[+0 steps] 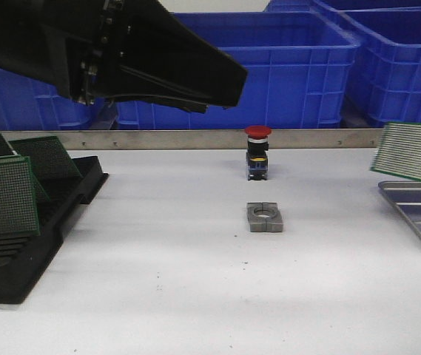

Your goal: Place circuit board on tray

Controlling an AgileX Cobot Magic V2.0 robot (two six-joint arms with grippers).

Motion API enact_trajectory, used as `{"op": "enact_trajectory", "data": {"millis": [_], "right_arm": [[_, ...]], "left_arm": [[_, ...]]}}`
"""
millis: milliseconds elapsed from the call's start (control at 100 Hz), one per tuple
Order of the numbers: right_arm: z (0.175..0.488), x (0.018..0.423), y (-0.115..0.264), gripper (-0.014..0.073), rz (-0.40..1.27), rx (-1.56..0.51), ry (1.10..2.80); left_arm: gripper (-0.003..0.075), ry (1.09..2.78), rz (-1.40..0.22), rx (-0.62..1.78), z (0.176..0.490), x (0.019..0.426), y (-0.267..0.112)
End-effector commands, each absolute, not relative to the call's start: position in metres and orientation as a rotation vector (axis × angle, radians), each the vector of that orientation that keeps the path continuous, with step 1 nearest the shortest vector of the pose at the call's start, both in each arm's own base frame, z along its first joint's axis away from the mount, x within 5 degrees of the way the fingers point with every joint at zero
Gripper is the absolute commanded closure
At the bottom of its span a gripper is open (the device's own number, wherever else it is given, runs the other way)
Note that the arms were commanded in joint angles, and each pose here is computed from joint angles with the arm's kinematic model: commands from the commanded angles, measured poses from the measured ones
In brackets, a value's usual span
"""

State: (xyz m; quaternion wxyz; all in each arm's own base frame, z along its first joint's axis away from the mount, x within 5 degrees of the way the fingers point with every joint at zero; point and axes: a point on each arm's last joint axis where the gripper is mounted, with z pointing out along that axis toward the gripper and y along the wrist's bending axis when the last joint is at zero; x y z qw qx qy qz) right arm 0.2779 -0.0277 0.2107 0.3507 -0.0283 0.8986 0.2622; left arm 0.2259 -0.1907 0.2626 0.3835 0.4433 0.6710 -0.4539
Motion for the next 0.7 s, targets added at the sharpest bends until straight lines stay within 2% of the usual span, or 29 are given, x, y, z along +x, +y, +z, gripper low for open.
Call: {"op": "enact_trajectory", "data": {"millis": [0, 200, 270, 340, 460, 530, 580, 690], "right_arm": [[0.227, 0.280, -0.045, 0.0665, 0.615, 0.008, 2.256], [0.224, 0.280, -0.067, 0.0664, 0.487, 0.115, 2.254], [0.223, 0.281, -0.070, 0.0638, 0.448, 0.134, 2.253], [0.223, 0.281, -0.073, 0.0548, 0.410, 0.153, 2.253], [0.223, 0.282, -0.078, 0.0271, 0.347, 0.182, 2.248], [0.224, 0.282, -0.079, 0.0153, 0.329, 0.188, 2.245], [0.224, 0.282, -0.079, 0.0120, 0.325, 0.189, 2.245], [0.224, 0.282, -0.079, 0.0123, 0.330, 0.187, 2.244]], "left_arm": [[0.0237, 1.624, -1.224, 1.087, 0.283, 0.222, -0.194], [0.0237, 1.623, -1.227, 1.080, 0.283, 0.223, -0.194], [0.0237, 1.623, -1.227, 1.080, 0.283, 0.223, -0.194], [0.0237, 1.623, -1.227, 1.080, 0.283, 0.223, -0.194], [0.0237, 1.623, -1.227, 1.080, 0.283, 0.223, -0.194], [0.0237, 1.623, -1.227, 1.080, 0.283, 0.223, -0.194], [0.0237, 1.623, -1.227, 1.080, 0.283, 0.223, -0.194], [0.0237, 1.623, -1.227, 1.079, 0.283, 0.223, -0.195]]}}
